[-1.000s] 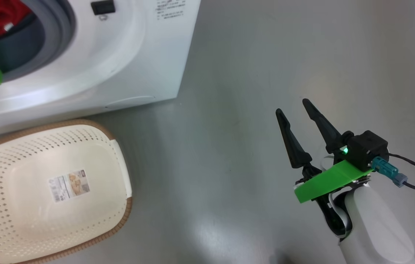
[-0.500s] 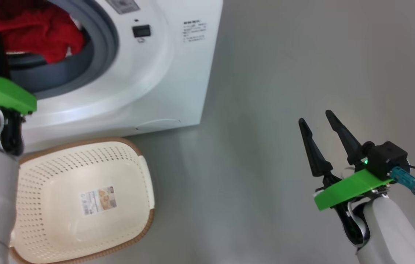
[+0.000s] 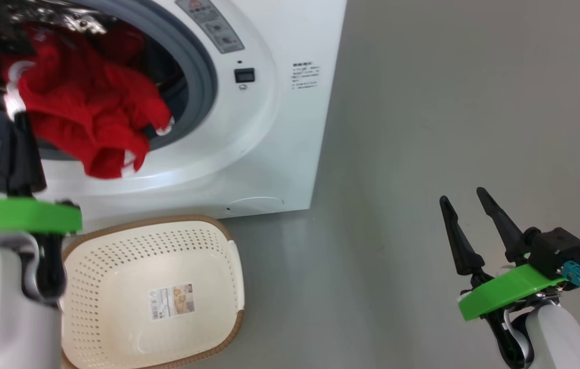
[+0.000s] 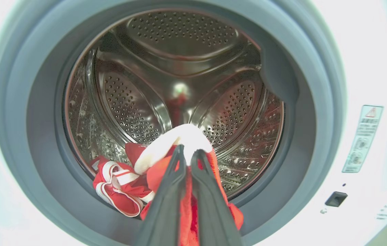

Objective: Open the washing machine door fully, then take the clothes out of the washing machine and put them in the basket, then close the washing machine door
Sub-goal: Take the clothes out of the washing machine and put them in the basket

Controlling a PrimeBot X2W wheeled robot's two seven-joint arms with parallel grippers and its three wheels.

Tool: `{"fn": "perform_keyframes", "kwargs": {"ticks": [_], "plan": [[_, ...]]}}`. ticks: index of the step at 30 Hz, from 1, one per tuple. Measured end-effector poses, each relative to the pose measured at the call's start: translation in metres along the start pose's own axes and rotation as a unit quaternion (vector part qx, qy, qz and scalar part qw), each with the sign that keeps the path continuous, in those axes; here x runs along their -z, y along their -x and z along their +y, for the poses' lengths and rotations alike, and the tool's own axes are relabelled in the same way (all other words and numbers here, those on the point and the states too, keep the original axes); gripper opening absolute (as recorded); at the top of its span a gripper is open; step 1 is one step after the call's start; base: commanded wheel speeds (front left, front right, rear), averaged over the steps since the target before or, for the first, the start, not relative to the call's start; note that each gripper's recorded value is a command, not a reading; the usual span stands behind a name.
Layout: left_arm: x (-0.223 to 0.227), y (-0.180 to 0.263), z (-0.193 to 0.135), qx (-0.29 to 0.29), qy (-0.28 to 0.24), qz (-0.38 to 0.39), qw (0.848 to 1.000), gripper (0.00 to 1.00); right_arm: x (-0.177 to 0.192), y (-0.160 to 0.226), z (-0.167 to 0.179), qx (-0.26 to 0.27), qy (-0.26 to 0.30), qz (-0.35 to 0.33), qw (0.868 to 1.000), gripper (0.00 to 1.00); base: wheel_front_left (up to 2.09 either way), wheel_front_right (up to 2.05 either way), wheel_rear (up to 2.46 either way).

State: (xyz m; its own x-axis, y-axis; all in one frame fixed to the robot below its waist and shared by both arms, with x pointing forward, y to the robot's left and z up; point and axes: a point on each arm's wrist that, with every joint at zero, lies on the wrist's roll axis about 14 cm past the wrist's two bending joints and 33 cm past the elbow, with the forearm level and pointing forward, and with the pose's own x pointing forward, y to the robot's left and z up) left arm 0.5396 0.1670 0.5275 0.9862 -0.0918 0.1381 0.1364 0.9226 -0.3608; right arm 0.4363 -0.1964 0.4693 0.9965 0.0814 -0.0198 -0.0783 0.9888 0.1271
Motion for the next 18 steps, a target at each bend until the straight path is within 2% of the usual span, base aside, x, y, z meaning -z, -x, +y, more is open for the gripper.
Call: {"fn": "perform_keyframes", "kwargs": {"ticks": [14, 18], "plan": [[-0.077, 0.084, -0.002, -0.01, -0.01, -0.129, 0.992, 0.0, -0.004, -0.004, 0.011, -0.017, -0.002, -0.008, 1.0, 1.0, 0.0, 0.0, 0.0], [-0.087, 0.101, -0.001, -0.016, -0.021, -0.143, 0.989, 0.0, -0.003, -0.007, 0.014, -0.023, 0.0, -0.007, 1.0, 1.0, 0.0, 0.0, 0.0]]}}
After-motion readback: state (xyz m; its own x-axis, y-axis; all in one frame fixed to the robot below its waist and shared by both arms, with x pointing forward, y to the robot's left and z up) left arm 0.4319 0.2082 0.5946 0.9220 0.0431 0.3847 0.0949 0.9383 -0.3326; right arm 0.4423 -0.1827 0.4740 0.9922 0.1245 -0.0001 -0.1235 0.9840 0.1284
